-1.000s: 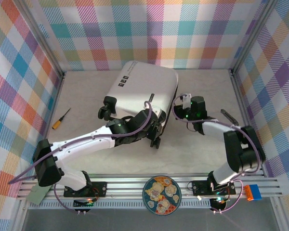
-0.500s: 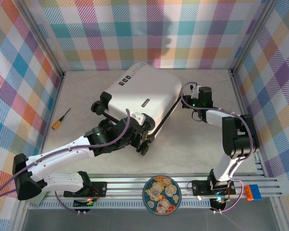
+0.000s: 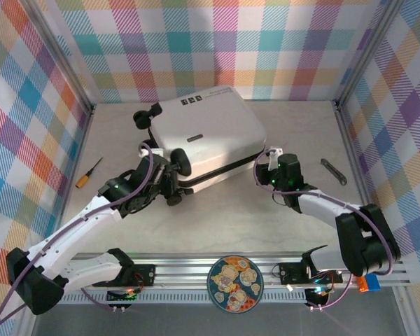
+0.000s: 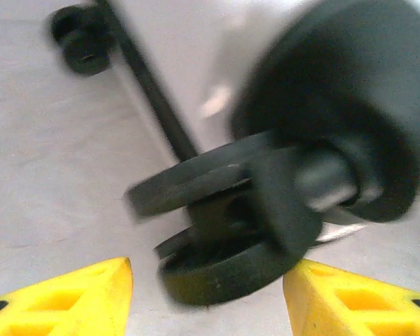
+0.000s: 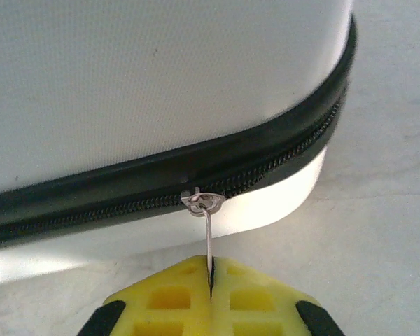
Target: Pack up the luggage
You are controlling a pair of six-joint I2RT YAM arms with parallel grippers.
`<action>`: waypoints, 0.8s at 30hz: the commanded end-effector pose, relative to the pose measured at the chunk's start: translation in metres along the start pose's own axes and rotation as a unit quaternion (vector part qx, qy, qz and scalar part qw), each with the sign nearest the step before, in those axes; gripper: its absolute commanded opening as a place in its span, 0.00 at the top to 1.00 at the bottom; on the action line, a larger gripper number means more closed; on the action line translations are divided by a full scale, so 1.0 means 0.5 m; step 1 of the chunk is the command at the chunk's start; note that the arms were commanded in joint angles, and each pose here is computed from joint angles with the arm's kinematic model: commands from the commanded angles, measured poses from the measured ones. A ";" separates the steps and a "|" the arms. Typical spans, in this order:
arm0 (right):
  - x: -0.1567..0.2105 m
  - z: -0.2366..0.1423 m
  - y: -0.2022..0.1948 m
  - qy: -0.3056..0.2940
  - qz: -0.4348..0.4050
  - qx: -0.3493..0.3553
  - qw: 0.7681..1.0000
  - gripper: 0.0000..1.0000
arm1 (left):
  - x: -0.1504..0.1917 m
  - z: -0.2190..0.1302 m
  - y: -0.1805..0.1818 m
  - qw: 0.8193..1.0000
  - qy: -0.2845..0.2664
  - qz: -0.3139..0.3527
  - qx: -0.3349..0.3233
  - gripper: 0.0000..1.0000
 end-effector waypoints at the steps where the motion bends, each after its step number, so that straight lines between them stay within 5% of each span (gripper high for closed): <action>1: 0.014 -0.017 0.000 -0.012 0.016 -0.002 1.000 1.00 | 0.010 0.016 0.062 0.995 0.011 -0.033 -0.097 0.42; 8: 0.022 -0.035 0.009 -0.016 0.011 -0.009 1.000 1.00 | -0.046 0.011 0.099 0.992 -0.015 -0.064 -0.104 0.40; 19: 0.021 -0.035 0.010 -0.015 0.000 -0.009 1.000 1.00 | -0.067 -0.077 0.059 0.992 -0.050 -0.085 0.084 0.33; 24: 0.018 -0.030 0.012 -0.015 0.001 -0.012 1.000 1.00 | -0.060 -0.065 0.037 0.984 -0.045 -0.097 0.141 0.30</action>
Point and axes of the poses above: each hand's point on the last joint's axis, 136 mm out from that joint toward the fingers, its own z axis out along the fingers, its own y axis along the line the jaws close on, x = y × z, the point moved 9 cm from there along -z, back along the fingers, and after that the axes turned 12 degrees about z, right-handed, at the moved point
